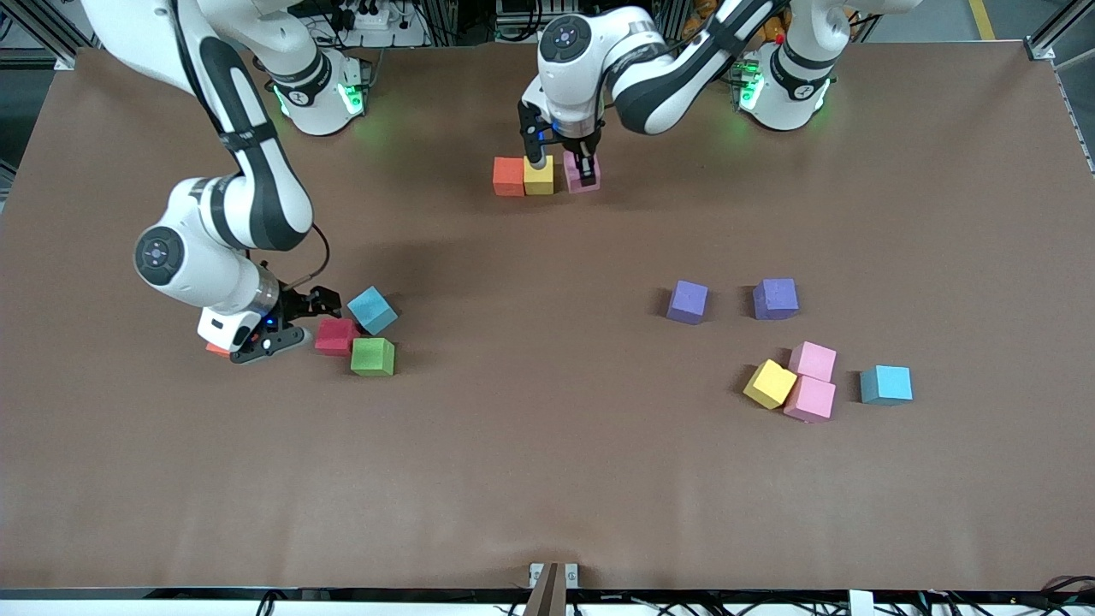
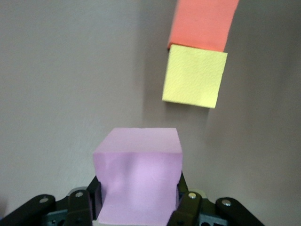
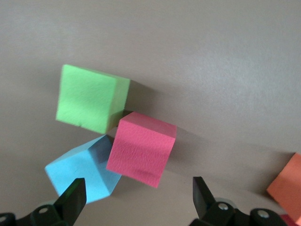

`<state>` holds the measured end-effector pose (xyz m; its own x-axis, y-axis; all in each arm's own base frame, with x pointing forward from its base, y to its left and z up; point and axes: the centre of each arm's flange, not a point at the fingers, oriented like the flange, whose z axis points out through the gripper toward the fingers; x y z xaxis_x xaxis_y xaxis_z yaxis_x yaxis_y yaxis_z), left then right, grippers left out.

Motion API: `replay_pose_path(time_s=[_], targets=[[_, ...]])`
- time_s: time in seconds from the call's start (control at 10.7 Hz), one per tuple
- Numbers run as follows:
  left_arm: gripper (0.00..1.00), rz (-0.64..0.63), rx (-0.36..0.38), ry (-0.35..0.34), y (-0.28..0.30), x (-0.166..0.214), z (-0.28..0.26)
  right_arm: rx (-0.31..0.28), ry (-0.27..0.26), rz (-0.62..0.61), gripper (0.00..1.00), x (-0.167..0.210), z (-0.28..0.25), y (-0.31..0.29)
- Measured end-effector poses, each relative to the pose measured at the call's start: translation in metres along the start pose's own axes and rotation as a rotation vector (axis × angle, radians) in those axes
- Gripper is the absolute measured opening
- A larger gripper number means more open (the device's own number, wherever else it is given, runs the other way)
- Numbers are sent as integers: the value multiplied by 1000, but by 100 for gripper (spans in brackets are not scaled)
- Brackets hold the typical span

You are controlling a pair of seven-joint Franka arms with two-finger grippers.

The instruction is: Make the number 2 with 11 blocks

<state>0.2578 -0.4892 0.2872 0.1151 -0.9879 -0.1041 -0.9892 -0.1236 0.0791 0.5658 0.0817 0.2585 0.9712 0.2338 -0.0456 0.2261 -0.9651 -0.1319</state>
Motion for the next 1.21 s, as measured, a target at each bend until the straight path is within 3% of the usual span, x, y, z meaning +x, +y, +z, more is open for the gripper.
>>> replay_pose_path(time_s=[0.37, 0.93, 1.03, 1.21], targets=[[60, 41, -8, 1, 6, 6, 15, 35, 16, 128, 100, 3, 39, 8], [60, 78, -13, -25, 27, 6, 26, 21, 70, 167, 96, 6, 53, 11], [60, 80, -15, -28, 28, 5, 28, 16, 71, 167, 91, 5, 56, 11], [60, 94, -13, -28, 35, 7, 28, 15, 72, 168, 64, 4, 57, 11]])
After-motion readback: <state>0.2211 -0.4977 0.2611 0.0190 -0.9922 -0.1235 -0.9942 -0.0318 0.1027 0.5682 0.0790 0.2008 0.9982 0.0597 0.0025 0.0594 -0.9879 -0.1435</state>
